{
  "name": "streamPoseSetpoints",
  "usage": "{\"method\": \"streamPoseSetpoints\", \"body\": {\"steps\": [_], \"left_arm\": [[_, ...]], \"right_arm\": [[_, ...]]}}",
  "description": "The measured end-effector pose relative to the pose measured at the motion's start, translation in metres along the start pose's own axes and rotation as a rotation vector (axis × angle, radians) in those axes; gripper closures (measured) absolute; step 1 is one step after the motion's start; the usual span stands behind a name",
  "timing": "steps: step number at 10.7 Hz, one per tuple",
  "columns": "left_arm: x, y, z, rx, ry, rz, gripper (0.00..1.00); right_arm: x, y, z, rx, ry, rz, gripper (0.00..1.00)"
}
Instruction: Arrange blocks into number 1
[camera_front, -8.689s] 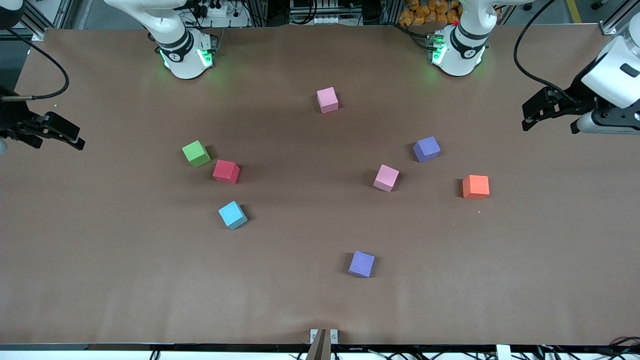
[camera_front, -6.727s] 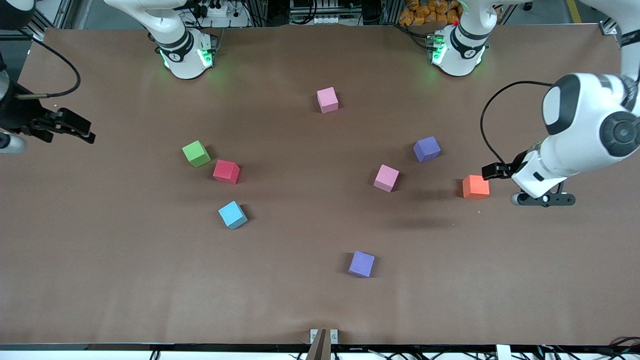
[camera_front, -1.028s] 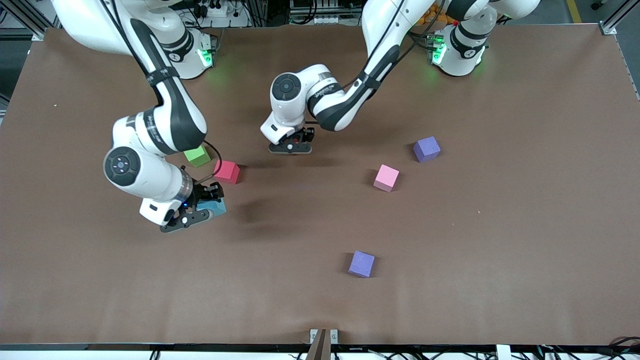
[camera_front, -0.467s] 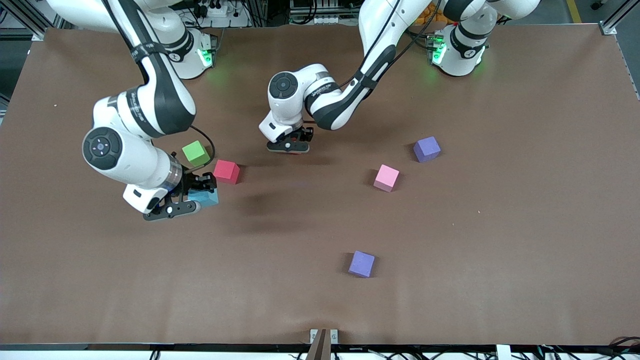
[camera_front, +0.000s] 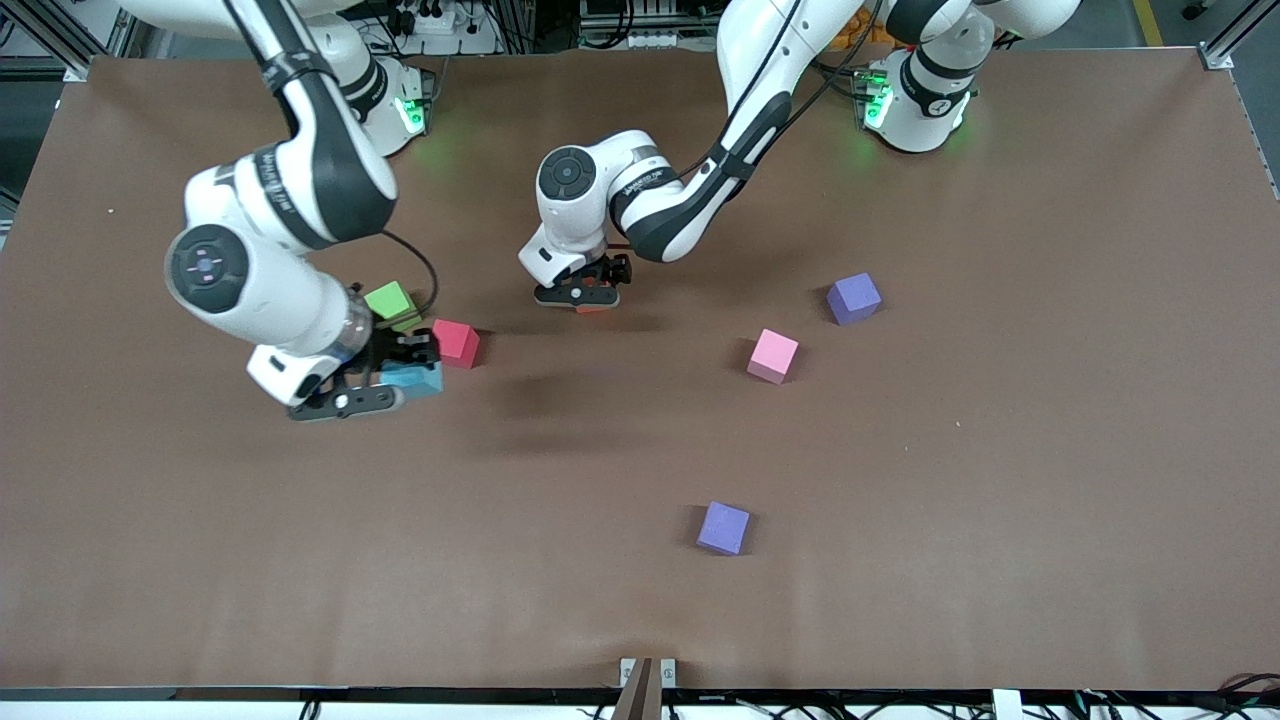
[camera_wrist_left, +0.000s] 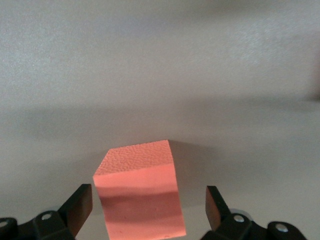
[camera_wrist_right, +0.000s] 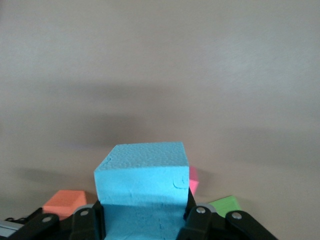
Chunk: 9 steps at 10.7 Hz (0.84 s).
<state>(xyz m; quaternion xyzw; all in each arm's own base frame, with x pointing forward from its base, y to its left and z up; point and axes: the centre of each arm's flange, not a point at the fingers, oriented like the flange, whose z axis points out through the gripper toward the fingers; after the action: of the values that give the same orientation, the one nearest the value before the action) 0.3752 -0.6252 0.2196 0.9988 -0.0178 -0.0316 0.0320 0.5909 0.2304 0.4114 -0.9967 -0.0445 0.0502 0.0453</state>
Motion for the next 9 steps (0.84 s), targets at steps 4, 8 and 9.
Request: {"method": "streamPoseSetpoints", "body": {"steps": [4,8,9], "left_arm": [[-0.003,-0.002,-0.033,0.028,-0.003,-0.181,0.00],[-0.050,-0.042,-0.030,0.146,-0.045,-0.225,0.00],[-0.066,-0.053,-0.026,0.172,-0.064,-0.249,0.00]], "right_arm": [[-0.013,-0.039,0.012,-0.008,-0.001,0.028,0.44],[-0.013,-0.037,0.016,-0.008,0.003,0.065,0.44],[-0.013,-0.036,0.016,-0.008,0.004,0.068,0.44]]}}
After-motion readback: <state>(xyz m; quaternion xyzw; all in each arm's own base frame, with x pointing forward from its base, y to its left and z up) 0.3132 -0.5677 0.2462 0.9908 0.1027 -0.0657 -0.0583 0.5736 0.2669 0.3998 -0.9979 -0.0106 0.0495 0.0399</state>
